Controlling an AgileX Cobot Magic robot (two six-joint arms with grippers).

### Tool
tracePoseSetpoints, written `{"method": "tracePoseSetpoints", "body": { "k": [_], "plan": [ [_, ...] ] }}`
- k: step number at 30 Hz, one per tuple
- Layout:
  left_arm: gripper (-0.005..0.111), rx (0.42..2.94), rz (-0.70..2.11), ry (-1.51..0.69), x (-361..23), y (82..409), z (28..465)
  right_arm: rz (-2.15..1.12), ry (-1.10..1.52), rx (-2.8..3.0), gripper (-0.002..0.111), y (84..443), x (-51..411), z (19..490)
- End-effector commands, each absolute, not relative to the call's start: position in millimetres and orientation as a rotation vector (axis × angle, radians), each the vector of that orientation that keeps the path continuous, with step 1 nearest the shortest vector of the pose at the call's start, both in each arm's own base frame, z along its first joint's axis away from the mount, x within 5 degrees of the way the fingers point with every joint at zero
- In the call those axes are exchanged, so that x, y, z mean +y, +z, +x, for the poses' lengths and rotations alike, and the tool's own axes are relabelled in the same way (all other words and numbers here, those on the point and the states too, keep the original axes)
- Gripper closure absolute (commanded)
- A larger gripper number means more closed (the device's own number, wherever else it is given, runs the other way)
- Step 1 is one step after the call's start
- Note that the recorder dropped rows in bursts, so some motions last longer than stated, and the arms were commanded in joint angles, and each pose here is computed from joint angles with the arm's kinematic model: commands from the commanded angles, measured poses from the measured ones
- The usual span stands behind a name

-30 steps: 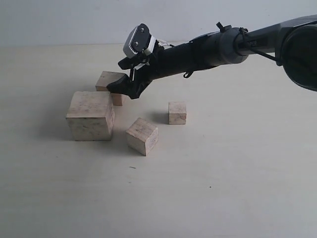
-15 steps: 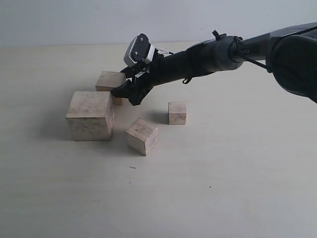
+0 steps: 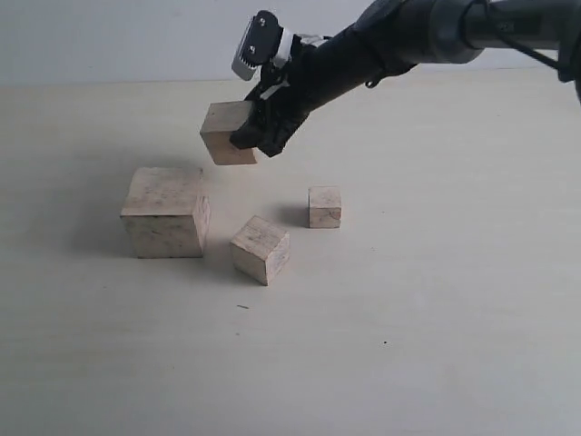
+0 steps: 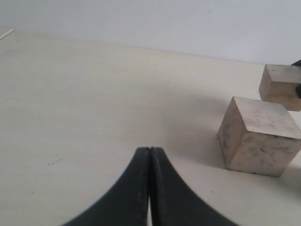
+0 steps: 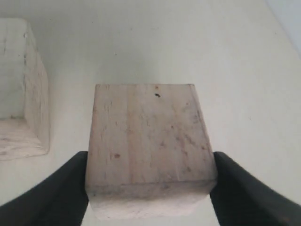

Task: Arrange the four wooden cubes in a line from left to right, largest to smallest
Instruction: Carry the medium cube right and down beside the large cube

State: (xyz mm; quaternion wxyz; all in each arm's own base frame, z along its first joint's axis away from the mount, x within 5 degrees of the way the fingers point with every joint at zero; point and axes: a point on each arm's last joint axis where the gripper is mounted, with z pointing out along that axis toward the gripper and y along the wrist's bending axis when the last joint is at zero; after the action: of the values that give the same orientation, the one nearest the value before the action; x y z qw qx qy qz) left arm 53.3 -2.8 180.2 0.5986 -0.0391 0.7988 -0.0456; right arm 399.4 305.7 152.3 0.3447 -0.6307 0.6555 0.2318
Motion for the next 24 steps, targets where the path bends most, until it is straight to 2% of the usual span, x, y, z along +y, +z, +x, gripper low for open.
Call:
{"method": "tracePoseSetpoints", "body": {
  "k": [1, 5, 8, 13, 16, 24],
  "plan": [
    [0.107, 1.842, -0.082, -0.108, -3, 181, 53, -1.705, 0.632, 1.787, 0.108, 181, 295, 388],
    [0.107, 1.842, -0.082, -0.108, -3, 181, 53, -1.808, 0.716, 1.85, 0.108, 177, 291, 377],
    [0.107, 1.842, -0.082, -0.108, -3, 181, 53, -1.892, 0.676, 1.855, 0.108, 170, 286, 375],
    [0.107, 1.842, -0.082, -0.108, -3, 181, 53, -2.122, 0.855, 1.808, 0.108, 156, 278, 352],
    [0.107, 1.842, -0.082, -0.108, -3, 181, 53, -2.134, 0.941, 1.813, 0.108, 152, 276, 344],
    [0.107, 1.842, -0.082, -0.108, -3, 181, 53, -2.036, 0.917, 1.798, 0.108, 160, 280, 347]
  ]
}}
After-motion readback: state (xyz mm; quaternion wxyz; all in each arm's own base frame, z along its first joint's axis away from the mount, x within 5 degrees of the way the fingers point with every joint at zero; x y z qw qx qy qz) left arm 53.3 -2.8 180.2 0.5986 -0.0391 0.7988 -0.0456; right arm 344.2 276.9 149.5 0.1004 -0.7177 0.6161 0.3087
